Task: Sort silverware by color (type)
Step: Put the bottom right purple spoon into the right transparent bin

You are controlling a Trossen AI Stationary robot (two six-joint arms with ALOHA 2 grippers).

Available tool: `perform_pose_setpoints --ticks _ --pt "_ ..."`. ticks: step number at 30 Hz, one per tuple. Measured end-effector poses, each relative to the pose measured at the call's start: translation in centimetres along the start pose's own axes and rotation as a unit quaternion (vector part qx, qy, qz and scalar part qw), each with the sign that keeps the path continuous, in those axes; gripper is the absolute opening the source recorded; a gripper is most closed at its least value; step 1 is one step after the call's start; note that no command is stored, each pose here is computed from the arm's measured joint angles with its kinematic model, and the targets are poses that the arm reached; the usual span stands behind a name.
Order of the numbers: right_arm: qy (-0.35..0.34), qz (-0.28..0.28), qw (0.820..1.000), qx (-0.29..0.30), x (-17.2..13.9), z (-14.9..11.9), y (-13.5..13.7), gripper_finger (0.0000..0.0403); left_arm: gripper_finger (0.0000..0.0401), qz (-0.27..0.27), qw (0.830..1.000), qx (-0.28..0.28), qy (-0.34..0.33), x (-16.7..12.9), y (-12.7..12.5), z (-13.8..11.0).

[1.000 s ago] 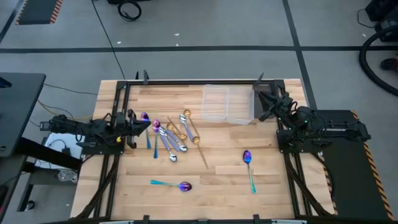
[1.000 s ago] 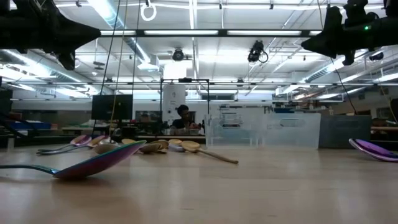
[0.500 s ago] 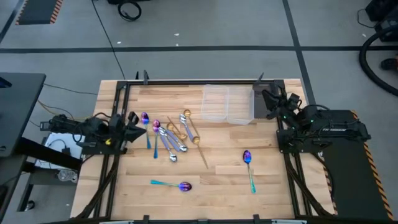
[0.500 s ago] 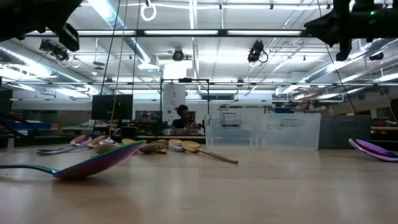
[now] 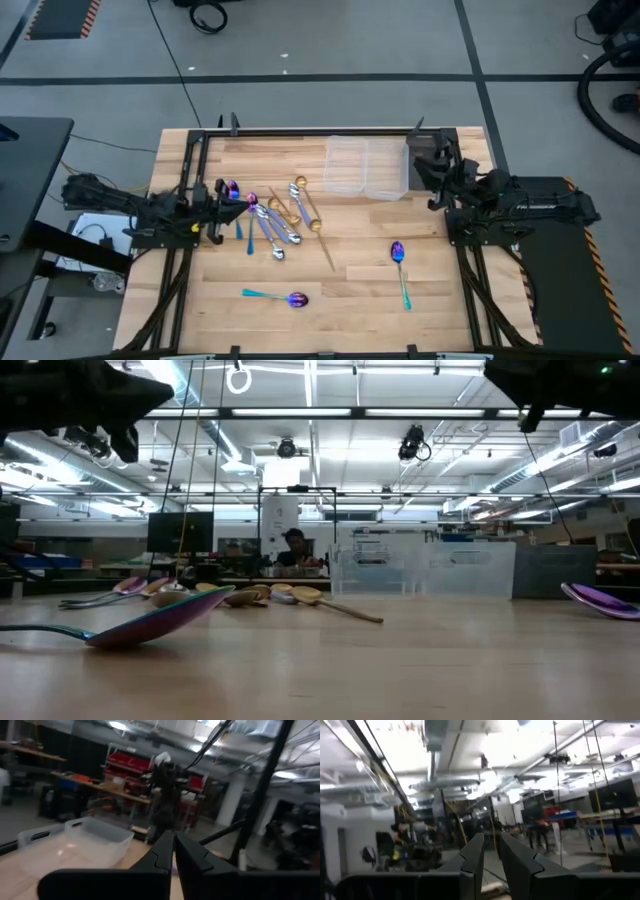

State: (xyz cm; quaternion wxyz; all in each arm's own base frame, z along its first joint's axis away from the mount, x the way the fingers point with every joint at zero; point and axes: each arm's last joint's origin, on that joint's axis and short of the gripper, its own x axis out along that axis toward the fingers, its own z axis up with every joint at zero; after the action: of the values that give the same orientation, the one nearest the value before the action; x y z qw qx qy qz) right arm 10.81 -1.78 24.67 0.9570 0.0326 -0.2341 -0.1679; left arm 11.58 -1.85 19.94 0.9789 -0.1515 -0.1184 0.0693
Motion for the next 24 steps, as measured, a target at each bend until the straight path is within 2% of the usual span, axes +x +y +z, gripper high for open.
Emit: perform_pose_setpoints --ticks 4,10,17,21,24 --pt "0.089 -0.033 0.995 -0.025 2.1 -1.4 0.3 0.0075 0.0065 0.062 0.998 0.018 0.018 0.7 0.1 -0.5" --pt "0.229 -0.03 0.971 -0.063 5.9 -2.9 1.6 0.0075 0.0117 0.058 0.994 0.087 0.038 1.9 -0.5 0.1" --pt "0.325 -0.008 0.943 -0.069 8.4 -5.4 3.5 0.0075 0.0121 0.027 0.979 0.198 0.046 2.8 -1.3 0.8" --pt "0.369 0.004 0.928 -0.057 9.1 -6.3 4.9 0.0075 0.0121 0.015 0.97 0.238 0.038 3.2 -1.7 1.5" --pt "0.429 -0.007 0.901 -0.061 9.5 -6.9 5.9 0.0075 0.0121 0.01 0.967 0.251 0.04 3.5 -1.9 1.6"
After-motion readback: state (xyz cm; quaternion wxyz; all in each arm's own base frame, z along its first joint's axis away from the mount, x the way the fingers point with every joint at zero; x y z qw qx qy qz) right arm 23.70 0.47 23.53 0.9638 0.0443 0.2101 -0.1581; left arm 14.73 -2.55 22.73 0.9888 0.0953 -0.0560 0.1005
